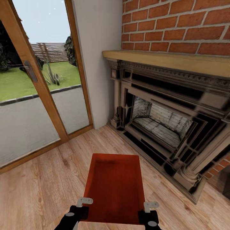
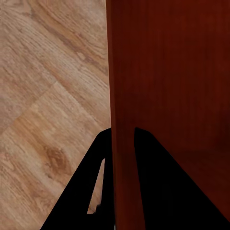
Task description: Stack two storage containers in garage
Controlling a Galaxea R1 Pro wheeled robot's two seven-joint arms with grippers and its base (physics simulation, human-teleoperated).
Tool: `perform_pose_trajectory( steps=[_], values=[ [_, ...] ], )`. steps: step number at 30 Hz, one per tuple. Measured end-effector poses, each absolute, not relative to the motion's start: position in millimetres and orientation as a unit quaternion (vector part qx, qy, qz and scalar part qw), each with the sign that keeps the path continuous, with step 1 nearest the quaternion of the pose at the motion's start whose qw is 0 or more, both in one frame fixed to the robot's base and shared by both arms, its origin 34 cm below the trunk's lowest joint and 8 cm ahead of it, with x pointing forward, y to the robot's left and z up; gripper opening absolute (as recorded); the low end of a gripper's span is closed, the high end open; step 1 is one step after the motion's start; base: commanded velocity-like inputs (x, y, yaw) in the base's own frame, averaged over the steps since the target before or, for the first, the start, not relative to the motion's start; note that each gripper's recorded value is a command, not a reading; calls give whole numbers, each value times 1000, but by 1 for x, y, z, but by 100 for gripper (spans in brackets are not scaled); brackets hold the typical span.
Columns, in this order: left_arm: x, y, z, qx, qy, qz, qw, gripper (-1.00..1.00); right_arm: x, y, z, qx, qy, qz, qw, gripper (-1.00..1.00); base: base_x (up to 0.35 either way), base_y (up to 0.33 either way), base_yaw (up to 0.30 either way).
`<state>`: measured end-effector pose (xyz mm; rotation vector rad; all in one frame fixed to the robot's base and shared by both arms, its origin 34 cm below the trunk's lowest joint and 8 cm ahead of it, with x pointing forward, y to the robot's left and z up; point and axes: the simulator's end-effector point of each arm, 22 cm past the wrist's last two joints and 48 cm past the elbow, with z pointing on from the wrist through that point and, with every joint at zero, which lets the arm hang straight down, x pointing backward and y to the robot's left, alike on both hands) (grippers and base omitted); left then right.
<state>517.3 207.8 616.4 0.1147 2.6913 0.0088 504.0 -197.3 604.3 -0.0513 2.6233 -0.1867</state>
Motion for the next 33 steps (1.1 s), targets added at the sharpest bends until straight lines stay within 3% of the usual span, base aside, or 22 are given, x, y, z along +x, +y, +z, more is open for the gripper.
perform_pose_trajectory(
  steps=[25, 33],
  values=[
    [529, 207, 631, 41, 970, 4, 241, -100, 517, -198, 619, -18, 960, -70, 272, -100, 0, 0, 0],
    [529, 208, 631, 41, 970, 4, 242, -100, 517, -197, 619, -18, 960, -69, 272, -100, 0, 0, -186]
  ],
)
